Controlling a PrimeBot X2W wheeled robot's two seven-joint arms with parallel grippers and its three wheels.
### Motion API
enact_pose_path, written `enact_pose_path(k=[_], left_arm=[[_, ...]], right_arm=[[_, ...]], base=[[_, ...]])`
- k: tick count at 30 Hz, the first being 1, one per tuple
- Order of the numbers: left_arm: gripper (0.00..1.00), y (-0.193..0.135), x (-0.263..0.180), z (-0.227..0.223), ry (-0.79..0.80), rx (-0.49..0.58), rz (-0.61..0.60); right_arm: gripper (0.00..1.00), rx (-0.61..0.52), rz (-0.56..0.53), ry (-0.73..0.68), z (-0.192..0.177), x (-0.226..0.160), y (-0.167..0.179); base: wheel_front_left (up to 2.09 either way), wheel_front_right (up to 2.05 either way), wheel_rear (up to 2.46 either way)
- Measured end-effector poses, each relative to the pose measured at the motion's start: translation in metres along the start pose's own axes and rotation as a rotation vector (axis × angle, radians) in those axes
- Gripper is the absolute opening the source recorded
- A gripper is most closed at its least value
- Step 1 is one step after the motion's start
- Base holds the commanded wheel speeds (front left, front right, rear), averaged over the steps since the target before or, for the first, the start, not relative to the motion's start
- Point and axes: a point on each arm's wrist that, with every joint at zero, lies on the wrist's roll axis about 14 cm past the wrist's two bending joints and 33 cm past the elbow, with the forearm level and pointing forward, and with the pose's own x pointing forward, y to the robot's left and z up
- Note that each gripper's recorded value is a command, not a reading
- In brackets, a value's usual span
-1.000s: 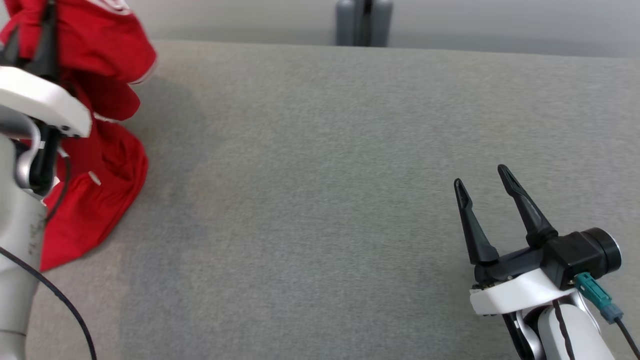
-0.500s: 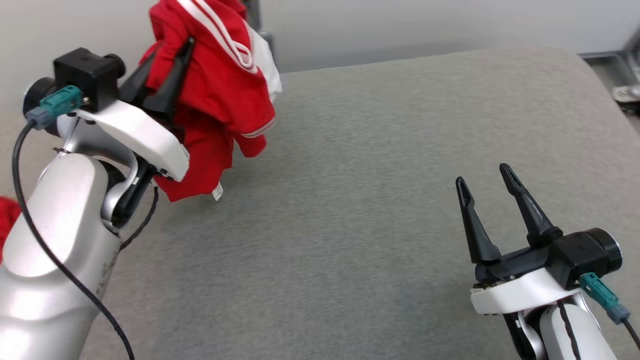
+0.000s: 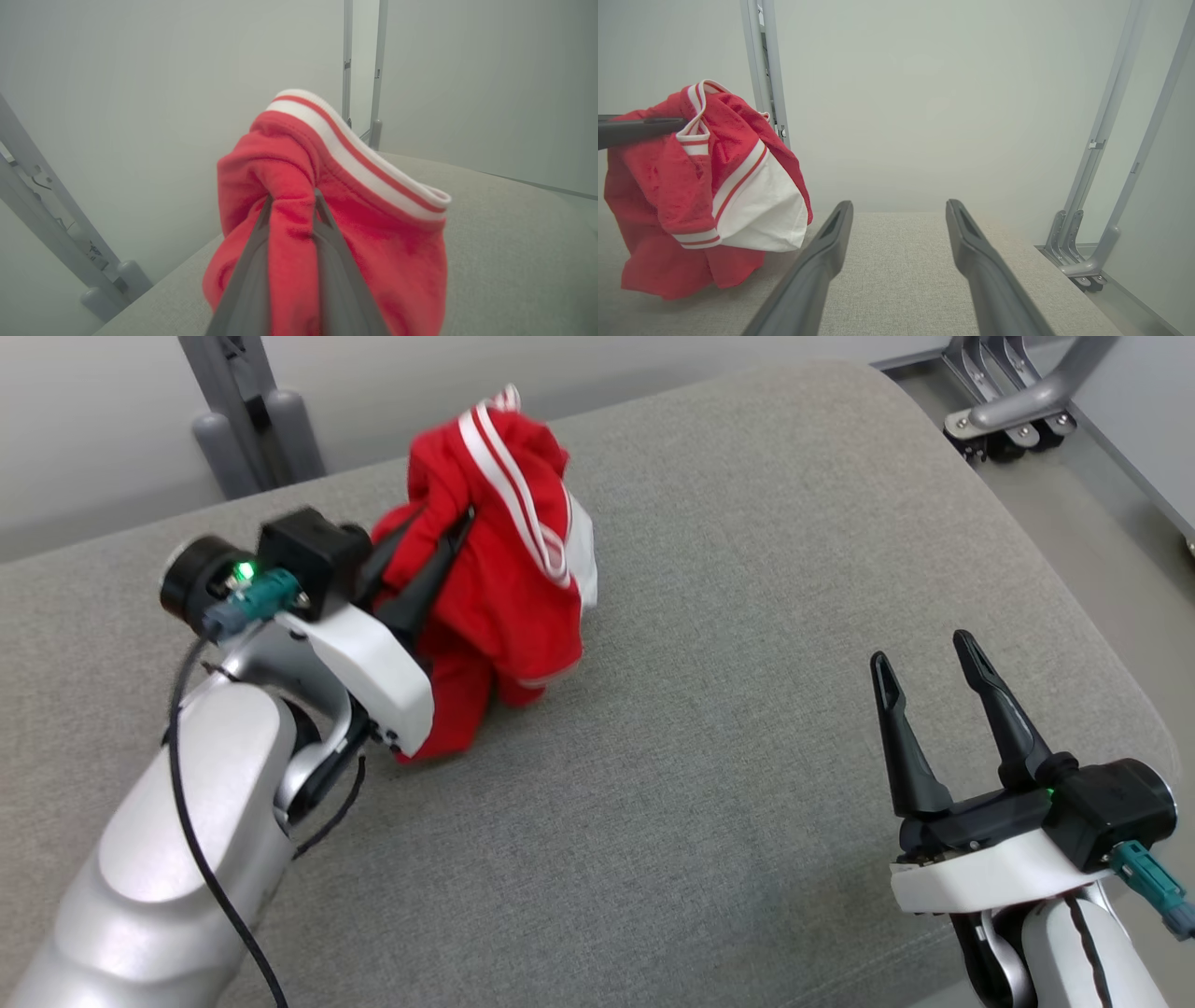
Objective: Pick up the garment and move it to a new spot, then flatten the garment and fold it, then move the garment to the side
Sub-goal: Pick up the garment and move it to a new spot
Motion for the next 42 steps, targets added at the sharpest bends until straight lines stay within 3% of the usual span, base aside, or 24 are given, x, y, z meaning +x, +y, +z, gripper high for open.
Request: enact_pose_path(k=[4,11,13,14,15,25,30,38,42], left_arm=[[0.0,-0.007,-0.001,-0.045,0.088,0.0,-0.018],[0.0,-0.012,-0.016,-0.116,0.201,-0.09,0.005],[0.46,-0.009,-0.021,-0.128,0.216,-0.105,0.028],[0.94,-0.007,-0.024,-0.132,0.221,-0.105,0.038],[1.0,-0.006,-0.026,-0.135,0.224,-0.103,0.045],[1.0,0.005,-0.046,-0.102,0.084,-0.097,0.174],[1.0,0.007,-0.066,-0.082,0.019,-0.145,0.258],[1.0,0.043,-0.148,-0.046,-0.115,-0.195,0.597],[1.0,0.043,-0.196,-0.038,-0.154,-0.19,0.708]], right_arm=[[1.0,-0.006,-0.014,0.024,-0.008,0.002,-0.004],[1.0,-0.012,-0.012,0.058,-0.022,0.011,-0.004],[1.0,-0.013,-0.005,0.063,-0.025,0.014,-0.002],[1.0,-0.012,-0.002,0.065,-0.026,0.015,-0.001],[1.0,-0.013,0.001,0.066,-0.027,0.015,0.0],[1.0,0.006,0.059,0.034,-0.017,0.014,0.02],[1.0,0.023,0.102,0.022,-0.013,0.01,0.035],[1.0,0.084,0.223,0.018,-0.011,0.003,0.079],[1.0,0.105,0.286,0.015,-0.009,-0.001,0.101]], base=[[0.0,0.0,0.0],[0.0,0.0,0.0],[0.0,0.0,0.0],[0.0,0.0,0.0],[0.0,0.0,0.0],[0.0,0.0,0.0],[0.0,0.0,0.0],[0.0,0.0,0.0],[0.0,0.0,0.0]])
